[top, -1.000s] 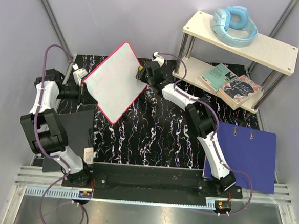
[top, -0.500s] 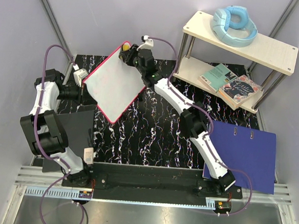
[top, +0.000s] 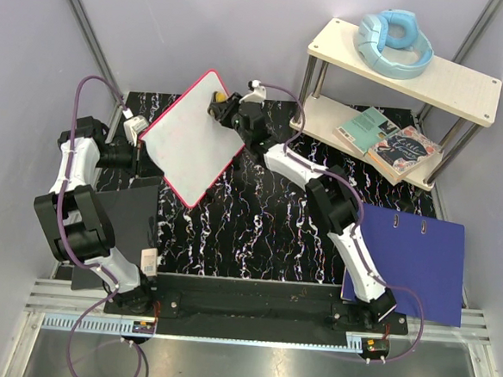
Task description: Erase the whiteboard
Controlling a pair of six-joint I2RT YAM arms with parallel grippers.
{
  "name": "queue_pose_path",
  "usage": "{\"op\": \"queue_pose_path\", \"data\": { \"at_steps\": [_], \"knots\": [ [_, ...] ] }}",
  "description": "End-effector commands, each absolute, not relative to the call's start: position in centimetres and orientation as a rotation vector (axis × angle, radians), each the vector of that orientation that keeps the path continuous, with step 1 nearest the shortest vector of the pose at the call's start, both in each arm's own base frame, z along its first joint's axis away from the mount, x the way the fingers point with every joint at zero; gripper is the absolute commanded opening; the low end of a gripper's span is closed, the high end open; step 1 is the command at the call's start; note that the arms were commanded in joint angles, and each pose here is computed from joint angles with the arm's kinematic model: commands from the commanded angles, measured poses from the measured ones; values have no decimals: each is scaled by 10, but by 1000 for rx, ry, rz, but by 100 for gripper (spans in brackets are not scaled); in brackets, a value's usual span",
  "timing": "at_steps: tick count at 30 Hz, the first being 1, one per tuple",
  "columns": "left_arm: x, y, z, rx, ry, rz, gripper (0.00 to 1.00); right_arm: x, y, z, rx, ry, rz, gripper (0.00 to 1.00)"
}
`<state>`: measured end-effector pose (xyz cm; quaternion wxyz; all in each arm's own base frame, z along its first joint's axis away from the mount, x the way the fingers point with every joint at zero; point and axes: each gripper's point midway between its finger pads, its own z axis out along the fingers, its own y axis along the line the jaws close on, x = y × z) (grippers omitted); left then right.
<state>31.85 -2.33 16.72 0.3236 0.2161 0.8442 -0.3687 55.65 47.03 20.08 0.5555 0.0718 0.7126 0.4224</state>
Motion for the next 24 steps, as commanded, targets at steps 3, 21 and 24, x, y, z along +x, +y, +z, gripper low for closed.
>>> {"op": "queue_pose_path", "data": {
  "at_steps": [3, 21, 24],
  "knots": [
    [321, 3, 137, 900, 2279, -617, 0, 542, 455, 80, 199, 1975, 902, 0],
    [316, 1, 138, 909, 2279, -621, 0, 538, 419, 31, 432, 2154, 908, 0],
    [317, 1, 139, 910, 2277, -618, 0, 533, 415, 20, 471, 2185, 901, 0]
  ]
}}
